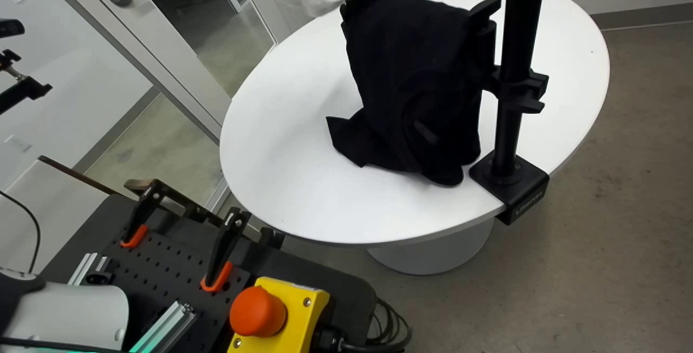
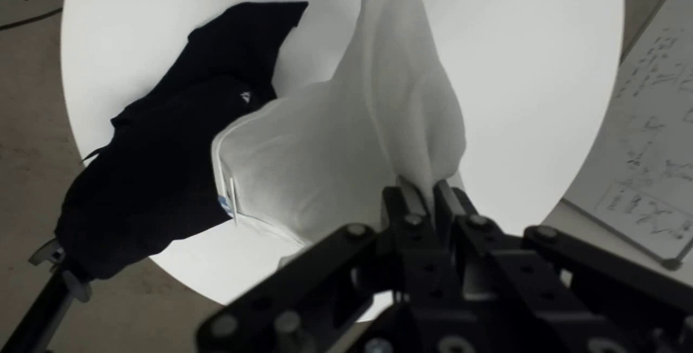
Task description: Remove the white towel from the black stand and put it on the table
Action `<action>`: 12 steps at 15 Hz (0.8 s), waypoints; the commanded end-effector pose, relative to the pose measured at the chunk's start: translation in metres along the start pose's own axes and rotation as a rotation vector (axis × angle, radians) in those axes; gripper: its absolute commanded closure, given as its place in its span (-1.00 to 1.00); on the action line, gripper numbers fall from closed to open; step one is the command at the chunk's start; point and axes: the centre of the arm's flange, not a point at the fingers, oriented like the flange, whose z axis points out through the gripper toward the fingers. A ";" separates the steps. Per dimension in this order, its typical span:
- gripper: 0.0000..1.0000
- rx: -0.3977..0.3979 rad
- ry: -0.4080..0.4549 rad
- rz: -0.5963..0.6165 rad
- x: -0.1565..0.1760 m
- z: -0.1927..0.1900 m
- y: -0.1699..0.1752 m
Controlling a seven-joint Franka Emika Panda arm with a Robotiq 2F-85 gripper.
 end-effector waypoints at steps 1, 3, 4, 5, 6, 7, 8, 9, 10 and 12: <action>0.96 0.044 -0.048 -0.144 -0.049 -0.031 -0.026; 0.96 0.016 -0.104 -0.243 -0.076 -0.028 -0.043; 0.96 -0.003 -0.134 -0.283 -0.088 -0.023 -0.050; 0.96 -0.027 -0.153 -0.316 -0.098 -0.016 -0.056; 0.96 -0.058 -0.177 -0.346 -0.107 -0.005 -0.061; 0.96 -0.084 -0.198 -0.372 -0.115 0.004 -0.063; 0.96 -0.110 -0.225 -0.400 -0.125 0.016 -0.065; 0.96 -0.131 -0.244 -0.428 -0.134 0.025 -0.066; 0.96 -0.146 -0.256 -0.454 -0.143 0.036 -0.067; 0.96 -0.165 -0.260 -0.503 -0.156 0.056 -0.072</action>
